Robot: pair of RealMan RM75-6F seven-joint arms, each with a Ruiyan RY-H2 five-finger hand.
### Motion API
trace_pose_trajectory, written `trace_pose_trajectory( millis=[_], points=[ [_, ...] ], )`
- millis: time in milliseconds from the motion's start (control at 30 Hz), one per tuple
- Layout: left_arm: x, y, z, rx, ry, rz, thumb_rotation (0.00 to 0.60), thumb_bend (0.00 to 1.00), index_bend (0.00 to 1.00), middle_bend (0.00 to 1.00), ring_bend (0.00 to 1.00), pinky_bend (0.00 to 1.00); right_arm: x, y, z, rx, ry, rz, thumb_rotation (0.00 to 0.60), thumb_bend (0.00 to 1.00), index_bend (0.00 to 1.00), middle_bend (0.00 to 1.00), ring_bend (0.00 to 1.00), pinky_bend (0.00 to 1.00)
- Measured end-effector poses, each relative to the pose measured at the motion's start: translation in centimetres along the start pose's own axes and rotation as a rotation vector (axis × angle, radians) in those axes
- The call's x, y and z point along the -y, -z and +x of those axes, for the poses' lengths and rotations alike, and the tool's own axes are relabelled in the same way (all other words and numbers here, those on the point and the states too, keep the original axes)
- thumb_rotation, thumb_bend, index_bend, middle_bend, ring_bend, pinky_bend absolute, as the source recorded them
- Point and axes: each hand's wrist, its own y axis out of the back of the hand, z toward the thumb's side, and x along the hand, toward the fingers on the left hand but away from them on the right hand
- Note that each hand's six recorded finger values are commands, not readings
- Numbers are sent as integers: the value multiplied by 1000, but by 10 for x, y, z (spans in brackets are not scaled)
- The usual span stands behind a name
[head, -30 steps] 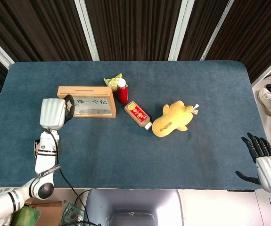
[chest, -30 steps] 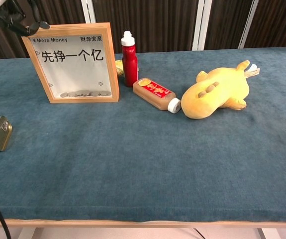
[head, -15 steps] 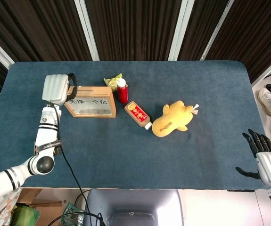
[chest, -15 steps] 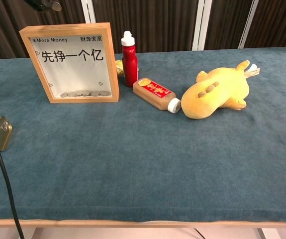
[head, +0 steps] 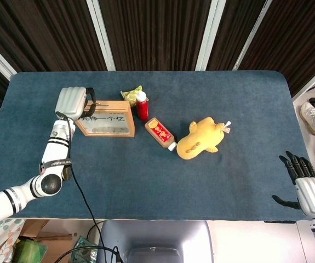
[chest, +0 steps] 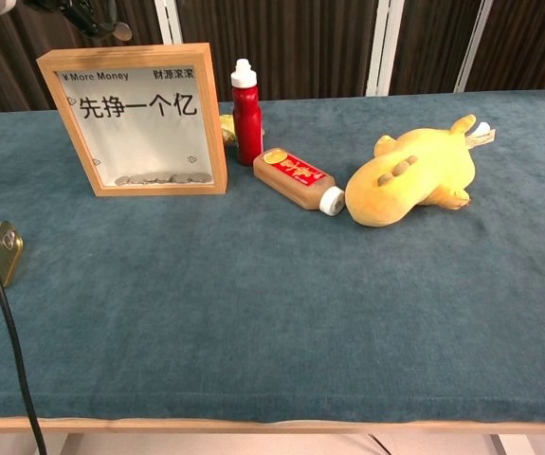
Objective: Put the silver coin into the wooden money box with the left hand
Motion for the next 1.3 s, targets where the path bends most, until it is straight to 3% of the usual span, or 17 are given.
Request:
trace_pose_trajectory(
  millis=[1167, 1300],
  points=[
    [10, 3, 10, -43, 63, 11, 600, 563, 748, 1000, 1000, 1000, -7, 3, 5, 5, 23, -14, 600, 201, 0, 0, 0, 0],
    [8, 5, 11, -49, 59, 6, 600, 559, 674, 1000, 1000, 1000, -8, 3, 6, 6, 23, -15, 600, 201, 0, 0, 0, 0]
  ],
)
